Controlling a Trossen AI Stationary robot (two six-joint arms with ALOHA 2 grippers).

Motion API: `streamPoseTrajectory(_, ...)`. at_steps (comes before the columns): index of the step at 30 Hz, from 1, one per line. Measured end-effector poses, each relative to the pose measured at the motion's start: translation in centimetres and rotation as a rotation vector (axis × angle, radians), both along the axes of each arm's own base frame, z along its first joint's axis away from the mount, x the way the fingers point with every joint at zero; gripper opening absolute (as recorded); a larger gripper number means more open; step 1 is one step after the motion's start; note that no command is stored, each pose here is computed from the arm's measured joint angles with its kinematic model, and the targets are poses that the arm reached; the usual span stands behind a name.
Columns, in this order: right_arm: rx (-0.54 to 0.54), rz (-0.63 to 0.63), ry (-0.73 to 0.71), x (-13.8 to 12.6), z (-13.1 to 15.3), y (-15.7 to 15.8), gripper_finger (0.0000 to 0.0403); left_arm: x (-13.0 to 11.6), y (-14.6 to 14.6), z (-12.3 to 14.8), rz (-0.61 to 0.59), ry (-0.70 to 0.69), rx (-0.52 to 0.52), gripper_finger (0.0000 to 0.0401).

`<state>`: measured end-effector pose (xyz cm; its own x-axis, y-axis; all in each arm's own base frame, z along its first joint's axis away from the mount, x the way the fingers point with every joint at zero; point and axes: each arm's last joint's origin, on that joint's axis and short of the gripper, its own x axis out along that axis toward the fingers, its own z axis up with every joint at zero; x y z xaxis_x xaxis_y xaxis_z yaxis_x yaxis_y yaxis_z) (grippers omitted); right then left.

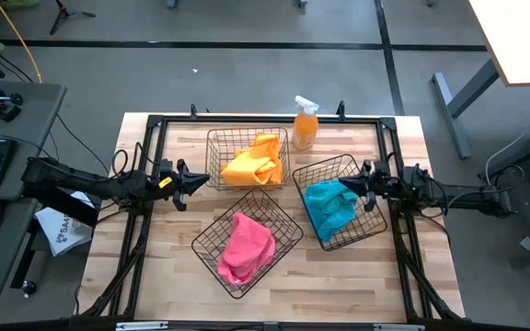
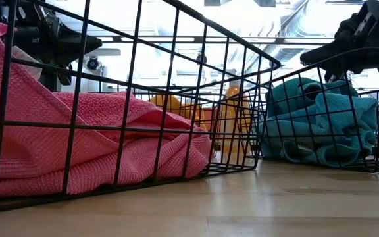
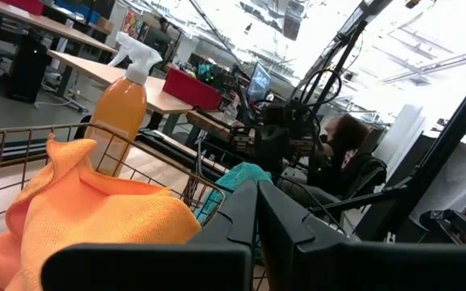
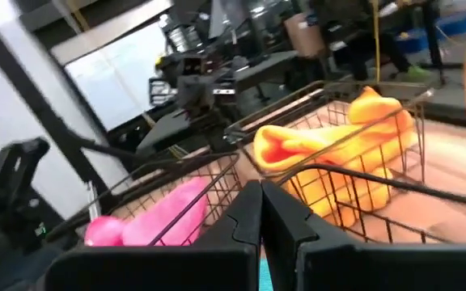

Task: Sort microfiber towel by color & place in baskets
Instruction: Return to Home Position

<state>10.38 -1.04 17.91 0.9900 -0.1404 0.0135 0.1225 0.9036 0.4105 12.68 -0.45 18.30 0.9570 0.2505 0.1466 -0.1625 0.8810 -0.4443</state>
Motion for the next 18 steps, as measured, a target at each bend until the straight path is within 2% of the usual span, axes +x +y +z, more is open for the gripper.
streamPoseTrajectory(7, 0.139, -0.058, 0.088, -0.1, -1.1, -0.1, 0.0000, 0.0, 0.0, 0.0, 0.000, 0.000, 0.000, 0.0001)
streamPoseTrajectory(12, 0.148, -0.059, 0.155, -0.1, -1.7, -0.1, 0.0000, 0.0, 0.0, 0.0, 0.000, 0.001, 0.000, 0.0001)
streamPoseTrajectory(18, 0.153, -0.057, 0.159, -0.1, -1.8, -0.1, 0.0000, 0.0, 0.0, 0.0, 0.000, 0.001, 0.000, 0.0001)
